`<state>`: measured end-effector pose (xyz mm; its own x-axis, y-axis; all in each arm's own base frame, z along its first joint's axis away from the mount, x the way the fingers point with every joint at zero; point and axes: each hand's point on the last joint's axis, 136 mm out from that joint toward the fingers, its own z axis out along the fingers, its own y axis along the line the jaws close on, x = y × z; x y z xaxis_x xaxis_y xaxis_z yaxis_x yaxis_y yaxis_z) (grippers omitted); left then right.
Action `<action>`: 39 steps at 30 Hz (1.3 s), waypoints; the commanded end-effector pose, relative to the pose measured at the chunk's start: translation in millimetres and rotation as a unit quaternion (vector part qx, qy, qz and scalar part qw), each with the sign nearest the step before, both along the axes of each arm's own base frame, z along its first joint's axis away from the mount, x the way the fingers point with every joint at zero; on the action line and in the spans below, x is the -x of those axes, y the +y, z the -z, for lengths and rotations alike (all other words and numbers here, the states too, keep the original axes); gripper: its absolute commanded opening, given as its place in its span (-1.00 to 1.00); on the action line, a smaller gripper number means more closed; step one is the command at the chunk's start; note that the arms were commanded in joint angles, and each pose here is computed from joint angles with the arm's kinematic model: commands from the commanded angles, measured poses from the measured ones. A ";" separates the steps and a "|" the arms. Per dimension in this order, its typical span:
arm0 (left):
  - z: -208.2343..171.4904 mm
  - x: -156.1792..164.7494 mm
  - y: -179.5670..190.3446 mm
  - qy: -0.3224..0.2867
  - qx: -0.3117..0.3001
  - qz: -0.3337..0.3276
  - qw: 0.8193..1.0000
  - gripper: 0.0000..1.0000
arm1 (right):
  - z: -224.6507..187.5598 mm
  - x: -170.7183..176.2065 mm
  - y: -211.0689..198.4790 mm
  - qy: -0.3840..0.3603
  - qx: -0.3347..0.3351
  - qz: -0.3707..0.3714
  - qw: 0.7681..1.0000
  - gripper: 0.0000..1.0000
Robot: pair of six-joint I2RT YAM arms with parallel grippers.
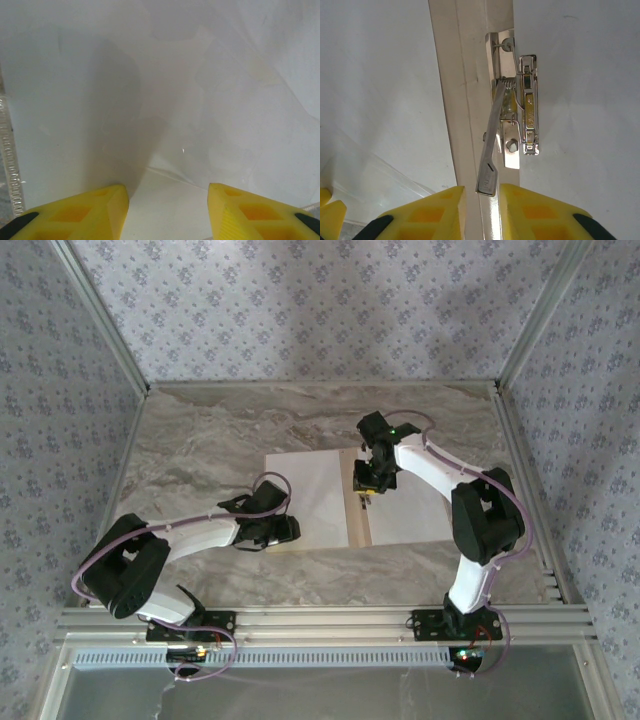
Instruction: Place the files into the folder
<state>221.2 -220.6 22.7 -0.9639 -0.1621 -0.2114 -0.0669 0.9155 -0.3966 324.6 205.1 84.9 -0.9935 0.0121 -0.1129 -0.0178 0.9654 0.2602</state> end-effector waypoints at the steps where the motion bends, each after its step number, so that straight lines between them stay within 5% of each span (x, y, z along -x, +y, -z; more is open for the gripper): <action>1: 26.6 22.4 22.3 0.049 -0.059 0.008 0.997 -0.03 | 0.5 1.3 1.1 0.014 0.008 0.002 1.000 -0.45; 39: 29.2 24.5 24.1 0.057 -0.066 0.005 0.996 0.01 | 1.0 1.7 -0.4 0.021 0.007 -0.004 1.000 -0.56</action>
<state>222.2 -221.6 22.7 -0.9653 -0.1610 -0.2054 -0.0699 0.9178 -0.3909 324.5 206.4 79.4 -0.9965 0.0094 -0.0830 -0.0120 0.9672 0.2538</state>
